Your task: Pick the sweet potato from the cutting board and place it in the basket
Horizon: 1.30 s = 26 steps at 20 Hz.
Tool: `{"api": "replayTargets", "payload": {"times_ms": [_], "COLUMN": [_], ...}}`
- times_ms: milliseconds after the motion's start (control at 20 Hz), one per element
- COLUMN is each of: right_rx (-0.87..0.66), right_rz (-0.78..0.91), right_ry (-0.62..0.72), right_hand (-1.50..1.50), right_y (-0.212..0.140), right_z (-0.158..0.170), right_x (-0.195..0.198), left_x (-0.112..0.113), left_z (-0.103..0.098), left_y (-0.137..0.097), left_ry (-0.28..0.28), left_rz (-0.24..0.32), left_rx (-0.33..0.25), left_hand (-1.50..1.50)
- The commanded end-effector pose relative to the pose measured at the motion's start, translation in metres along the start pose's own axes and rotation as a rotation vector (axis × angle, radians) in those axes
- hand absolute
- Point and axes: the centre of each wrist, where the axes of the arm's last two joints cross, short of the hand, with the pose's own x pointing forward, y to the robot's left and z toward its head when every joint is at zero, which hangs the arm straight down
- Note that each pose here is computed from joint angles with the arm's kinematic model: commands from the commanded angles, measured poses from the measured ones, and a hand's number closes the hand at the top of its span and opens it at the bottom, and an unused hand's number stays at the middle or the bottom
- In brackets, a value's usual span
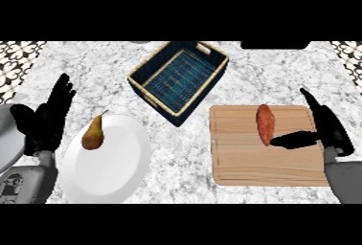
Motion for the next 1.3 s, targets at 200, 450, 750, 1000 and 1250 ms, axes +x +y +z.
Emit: {"api": "replayTargets", "payload": {"times_ms": [200,450,750,1000,1250], "right_rx": [-0.006,-0.017,-0.003,-0.014,-0.007], "right_rz": [-0.005,-0.030,0.002,0.052,0.061], "right_ry": [-0.032,-0.036,0.002,0.013,0.044], "right_hand": [-1.50,-1.50,-1.50,-1.50,-1.50], "right_y": [0.025,0.040,0.041,0.046,0.055], "right_z": [-0.004,-0.006,0.000,-0.015,-0.033], "right_x": [-0.017,-0.013,-0.029,-0.001,-0.025], "left_x": [0.010,-0.003,-0.006,0.010,0.004], "left_z": [-0.002,-0.012,0.007,0.002,0.003], "left_y": [0.003,0.032,0.031,0.004,0.011], "left_ry": [-0.014,-0.001,-0.002,0.002,0.014], "left_rz": [0.005,0.016,0.006,-0.010,0.007], "left_rx": [-0.012,-0.003,-0.012,-0.001,-0.018], "left_hand": [0.00,0.00,0.00,0.00,0.00]}}
